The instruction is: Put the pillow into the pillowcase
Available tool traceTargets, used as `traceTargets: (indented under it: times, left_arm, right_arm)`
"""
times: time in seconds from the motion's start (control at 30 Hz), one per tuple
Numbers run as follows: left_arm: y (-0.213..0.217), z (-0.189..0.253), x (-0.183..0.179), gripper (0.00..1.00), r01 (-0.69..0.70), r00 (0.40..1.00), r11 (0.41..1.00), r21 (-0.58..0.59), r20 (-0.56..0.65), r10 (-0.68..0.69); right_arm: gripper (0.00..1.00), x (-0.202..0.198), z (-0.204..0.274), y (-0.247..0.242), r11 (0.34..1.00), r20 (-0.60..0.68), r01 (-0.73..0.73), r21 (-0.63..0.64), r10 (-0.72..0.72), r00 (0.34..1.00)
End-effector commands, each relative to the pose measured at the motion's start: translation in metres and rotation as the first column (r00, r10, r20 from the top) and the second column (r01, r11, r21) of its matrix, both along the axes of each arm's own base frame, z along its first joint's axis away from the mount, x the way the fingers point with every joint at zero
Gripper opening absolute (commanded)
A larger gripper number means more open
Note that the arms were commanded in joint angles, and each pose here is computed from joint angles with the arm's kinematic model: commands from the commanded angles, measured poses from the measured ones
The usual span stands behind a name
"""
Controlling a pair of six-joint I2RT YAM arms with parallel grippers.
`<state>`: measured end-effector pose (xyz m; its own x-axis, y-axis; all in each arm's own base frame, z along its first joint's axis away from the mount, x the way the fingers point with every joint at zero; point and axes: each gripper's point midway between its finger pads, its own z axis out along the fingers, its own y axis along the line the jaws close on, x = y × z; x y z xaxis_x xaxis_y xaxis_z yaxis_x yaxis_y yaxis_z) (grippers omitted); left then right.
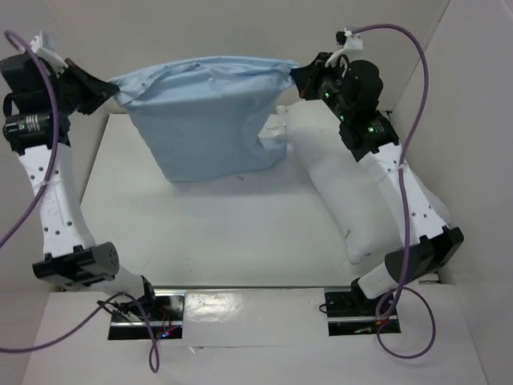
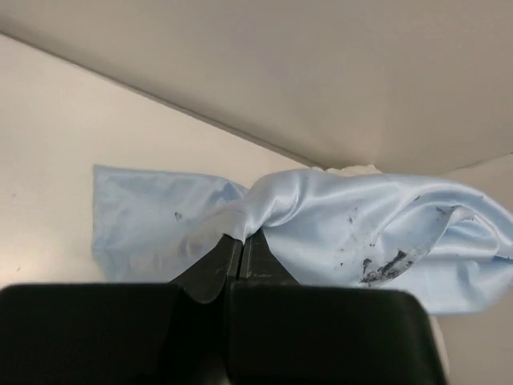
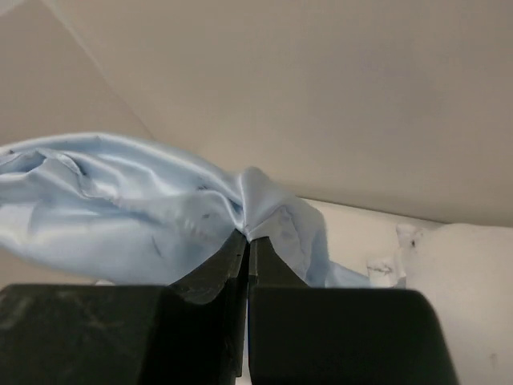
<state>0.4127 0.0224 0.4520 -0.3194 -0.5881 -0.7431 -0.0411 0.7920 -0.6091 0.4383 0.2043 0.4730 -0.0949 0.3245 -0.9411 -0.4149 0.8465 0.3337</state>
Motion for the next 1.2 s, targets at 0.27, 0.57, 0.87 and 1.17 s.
traceTargets:
  times: [0.27, 0.57, 0.87, 1.17]
  left_arm:
    - [-0.034, -0.188, -0.137, 0.00, 0.015, 0.923, 0.985, -0.170, -0.376, -0.079]
    - [-0.044, -0.242, -0.156, 0.84, 0.024, 0.874, 0.997, -0.073, -0.483, -0.057]
    - [0.006, -0.281, -0.045, 0.82, -0.117, 0.782, 0.990, 0.074, -0.608, 0.138]
    - [0.027, -0.353, 0.032, 0.86, -0.111, 0.659, 0.979, 0.172, -0.724, 0.202]
  right_arm:
    - [0.00, -0.067, -0.250, 0.002, 0.988, -0.434, -0.153, -0.024, 0.128, 0.892]
    - [0.53, -0.062, -0.236, -0.008, 0.996, -0.468, -0.065, -0.057, 0.031, 0.883]
    - [0.91, -0.076, -0.294, 0.057, 0.953, -0.636, -0.211, -0.216, 0.026, 0.771]
    - [0.98, -0.118, -0.360, 0.037, 0.941, -0.749, -0.178, -0.288, -0.106, 0.654]
